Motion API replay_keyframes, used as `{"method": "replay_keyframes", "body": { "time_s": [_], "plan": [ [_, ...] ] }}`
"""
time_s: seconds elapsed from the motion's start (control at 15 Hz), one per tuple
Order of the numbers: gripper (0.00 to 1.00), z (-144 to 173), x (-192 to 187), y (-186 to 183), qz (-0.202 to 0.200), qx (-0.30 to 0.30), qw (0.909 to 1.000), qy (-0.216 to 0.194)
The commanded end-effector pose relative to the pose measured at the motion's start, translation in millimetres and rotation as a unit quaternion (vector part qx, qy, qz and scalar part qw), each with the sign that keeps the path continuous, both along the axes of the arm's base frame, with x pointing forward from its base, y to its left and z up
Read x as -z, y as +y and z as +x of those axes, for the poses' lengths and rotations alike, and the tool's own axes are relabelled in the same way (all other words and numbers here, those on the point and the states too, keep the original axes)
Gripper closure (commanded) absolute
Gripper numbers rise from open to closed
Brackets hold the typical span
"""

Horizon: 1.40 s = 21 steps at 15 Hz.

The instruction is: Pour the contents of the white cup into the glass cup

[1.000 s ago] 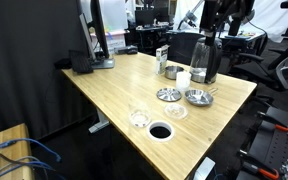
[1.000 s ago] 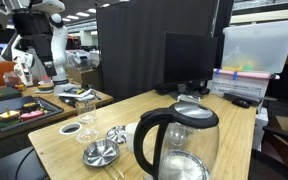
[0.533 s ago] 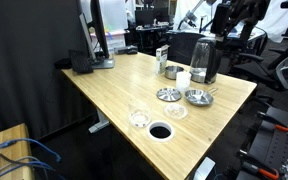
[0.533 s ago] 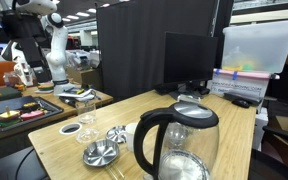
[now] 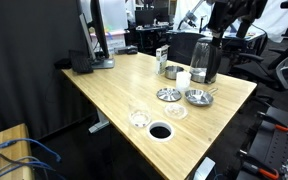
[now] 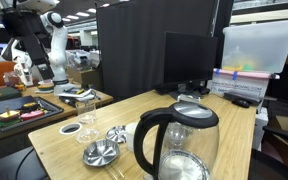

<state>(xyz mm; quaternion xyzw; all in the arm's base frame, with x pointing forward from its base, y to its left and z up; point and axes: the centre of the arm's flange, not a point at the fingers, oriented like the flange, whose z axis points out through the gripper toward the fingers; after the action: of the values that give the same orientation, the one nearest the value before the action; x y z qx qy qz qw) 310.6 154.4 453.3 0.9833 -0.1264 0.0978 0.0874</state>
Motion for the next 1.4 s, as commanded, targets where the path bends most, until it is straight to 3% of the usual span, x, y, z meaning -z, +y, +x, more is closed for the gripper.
{"method": "replay_keyframes", "body": {
  "time_s": [0.0,0.13,0.4,0.47,0.93,1.13,1.33],
  "plan": [
    [0.0,-0.5,5.2,3.4,0.008,-0.022,0.9975,-0.067],
    [0.0,0.5,27.3,1.9,0.003,-0.013,0.9974,-0.071],
    [0.0,3.1,96.6,-9.8,-0.032,0.027,0.9987,-0.03],
    [0.0,-3.4,68.2,-6.3,-0.024,0.013,0.9991,-0.031],
    [0.0,-0.6,67.1,-3.8,-0.023,0.015,0.9992,-0.03],
    [0.0,25.0,76.8,-12.0,-0.015,0.049,0.9962,-0.071],
    [0.0,46.5,100.3,-30.9,-0.004,0.094,0.9931,-0.071]
  ]
}}
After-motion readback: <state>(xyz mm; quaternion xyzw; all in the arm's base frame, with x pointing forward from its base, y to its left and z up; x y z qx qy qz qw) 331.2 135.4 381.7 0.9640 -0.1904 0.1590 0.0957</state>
